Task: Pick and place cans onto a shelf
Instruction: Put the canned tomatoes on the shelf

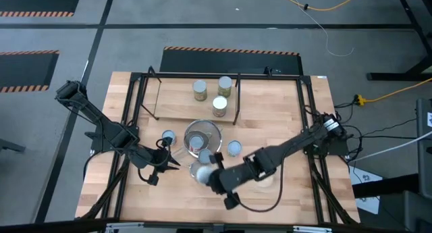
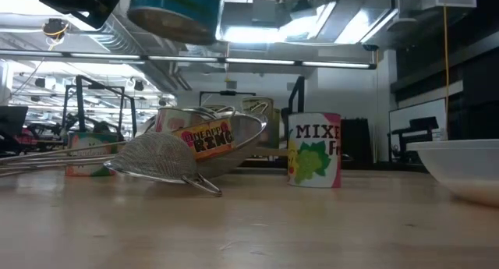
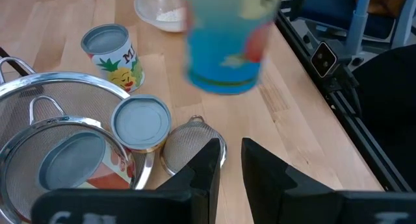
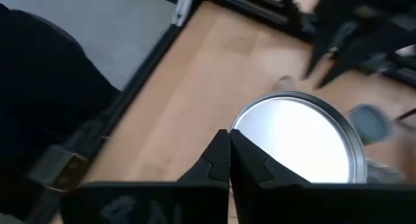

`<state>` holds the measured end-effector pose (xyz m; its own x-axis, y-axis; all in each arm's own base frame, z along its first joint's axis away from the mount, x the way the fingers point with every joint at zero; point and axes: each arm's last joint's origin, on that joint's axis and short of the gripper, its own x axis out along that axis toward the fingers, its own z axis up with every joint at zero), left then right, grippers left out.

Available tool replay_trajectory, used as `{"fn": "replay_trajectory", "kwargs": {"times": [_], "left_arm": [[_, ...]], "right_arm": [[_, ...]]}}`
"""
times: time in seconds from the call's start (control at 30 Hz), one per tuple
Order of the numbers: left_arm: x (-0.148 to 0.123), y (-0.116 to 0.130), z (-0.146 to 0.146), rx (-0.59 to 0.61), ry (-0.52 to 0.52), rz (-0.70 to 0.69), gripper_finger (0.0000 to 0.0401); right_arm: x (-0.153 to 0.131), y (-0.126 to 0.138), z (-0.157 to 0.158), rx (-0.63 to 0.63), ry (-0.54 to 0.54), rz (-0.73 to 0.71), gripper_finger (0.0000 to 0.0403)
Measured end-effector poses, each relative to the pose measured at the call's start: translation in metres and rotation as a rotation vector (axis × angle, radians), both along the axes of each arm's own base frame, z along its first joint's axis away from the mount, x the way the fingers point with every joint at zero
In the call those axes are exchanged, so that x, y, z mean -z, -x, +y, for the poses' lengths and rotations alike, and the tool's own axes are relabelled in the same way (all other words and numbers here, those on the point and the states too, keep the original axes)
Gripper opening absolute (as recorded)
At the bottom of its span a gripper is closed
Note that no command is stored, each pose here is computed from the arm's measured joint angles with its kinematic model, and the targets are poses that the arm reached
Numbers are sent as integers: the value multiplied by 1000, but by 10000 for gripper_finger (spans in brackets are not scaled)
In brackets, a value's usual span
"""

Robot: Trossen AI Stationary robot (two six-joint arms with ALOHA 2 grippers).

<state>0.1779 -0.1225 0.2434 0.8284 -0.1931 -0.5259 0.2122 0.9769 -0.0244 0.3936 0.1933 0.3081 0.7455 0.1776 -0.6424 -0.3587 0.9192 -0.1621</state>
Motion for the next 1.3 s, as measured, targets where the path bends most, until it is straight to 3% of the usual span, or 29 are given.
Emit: {"fn": "replay_trajectory", "kwargs": {"times": [0.2,0.37,0.67,1.0,1.3], "left_arm": [[0,0,0,0,0,0,56],[0,0,0,0,0,0,56],[0,0,0,0,0,0,56],[0,0,0,-15,-8,-6,56],[0,0,1,-22,-19,-11,56]], "right_arm": [[-22,-14,-36,-36,86,-29,0],[-28,-28,-77,-87,92,-37,0],[-27,-42,-169,-73,86,-35,0],[-26,-38,-252,-6,55,-38,0],[-13,-37,-290,-42,-62,-31,0]]}}
